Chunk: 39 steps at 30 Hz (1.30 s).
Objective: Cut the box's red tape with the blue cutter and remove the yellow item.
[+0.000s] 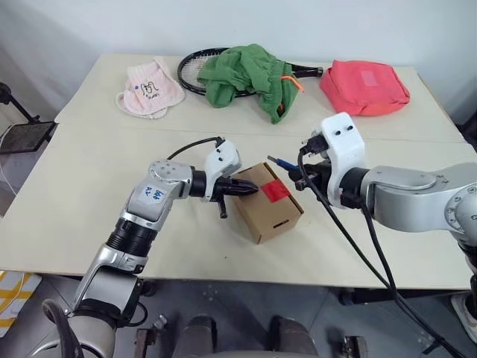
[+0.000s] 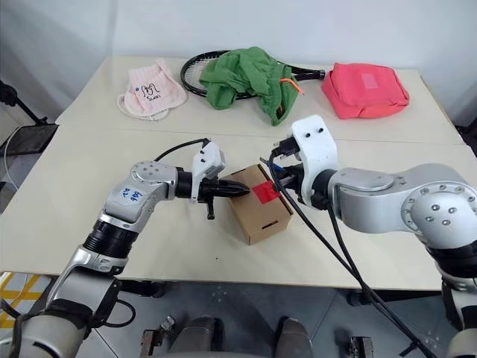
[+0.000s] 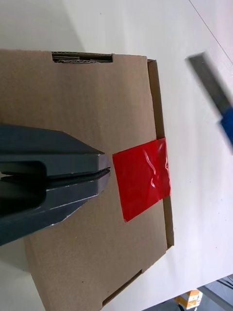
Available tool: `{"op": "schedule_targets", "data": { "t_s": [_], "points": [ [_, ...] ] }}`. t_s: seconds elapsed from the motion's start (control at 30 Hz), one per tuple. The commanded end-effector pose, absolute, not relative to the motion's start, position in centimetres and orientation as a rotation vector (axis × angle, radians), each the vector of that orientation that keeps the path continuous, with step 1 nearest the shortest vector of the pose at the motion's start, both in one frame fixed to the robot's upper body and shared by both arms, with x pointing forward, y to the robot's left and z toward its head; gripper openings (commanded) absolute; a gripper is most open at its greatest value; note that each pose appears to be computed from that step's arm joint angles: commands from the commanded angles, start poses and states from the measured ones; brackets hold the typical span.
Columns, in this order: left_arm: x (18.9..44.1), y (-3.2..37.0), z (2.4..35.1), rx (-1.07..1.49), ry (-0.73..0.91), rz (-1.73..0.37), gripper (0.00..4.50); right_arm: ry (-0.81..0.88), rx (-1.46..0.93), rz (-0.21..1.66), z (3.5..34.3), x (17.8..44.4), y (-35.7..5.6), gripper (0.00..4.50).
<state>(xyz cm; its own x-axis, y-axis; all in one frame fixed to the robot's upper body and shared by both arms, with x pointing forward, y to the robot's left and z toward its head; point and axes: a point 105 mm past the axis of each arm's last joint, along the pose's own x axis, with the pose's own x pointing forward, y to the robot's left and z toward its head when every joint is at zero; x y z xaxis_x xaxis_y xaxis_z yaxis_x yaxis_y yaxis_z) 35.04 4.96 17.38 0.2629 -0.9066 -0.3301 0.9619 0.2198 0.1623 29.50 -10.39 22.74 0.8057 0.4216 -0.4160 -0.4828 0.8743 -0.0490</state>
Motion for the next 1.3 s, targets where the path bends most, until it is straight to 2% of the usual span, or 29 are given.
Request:
{"op": "schedule_targets", "data": {
  "t_s": [0.03,0.53,0.77,0.93,1.3],
  "points": [
    [34.9,5.3,16.2,0.390,0.234,-1.297,0.01,0.396,-0.167,0.489,22.8,29.1,-10.4,0.21],
    [34.7,5.7,16.0,0.391,0.250,-1.283,0.01,0.435,-0.161,0.507,21.7,28.8,-10.2,0.21],
    [34.6,5.7,16.0,0.389,0.255,-1.285,0.01,0.348,-0.160,0.446,24.0,29.8,-11.4,0.21],
    [34.6,5.6,16.0,0.391,0.259,-1.289,0.01,0.318,-0.153,0.473,24.8,29.7,-10.7,0.21],
    [34.6,5.5,16.0,0.397,0.266,-1.298,0.01,0.393,-0.138,0.503,22.2,29.0,-9.9,0.21]
  ]
}}
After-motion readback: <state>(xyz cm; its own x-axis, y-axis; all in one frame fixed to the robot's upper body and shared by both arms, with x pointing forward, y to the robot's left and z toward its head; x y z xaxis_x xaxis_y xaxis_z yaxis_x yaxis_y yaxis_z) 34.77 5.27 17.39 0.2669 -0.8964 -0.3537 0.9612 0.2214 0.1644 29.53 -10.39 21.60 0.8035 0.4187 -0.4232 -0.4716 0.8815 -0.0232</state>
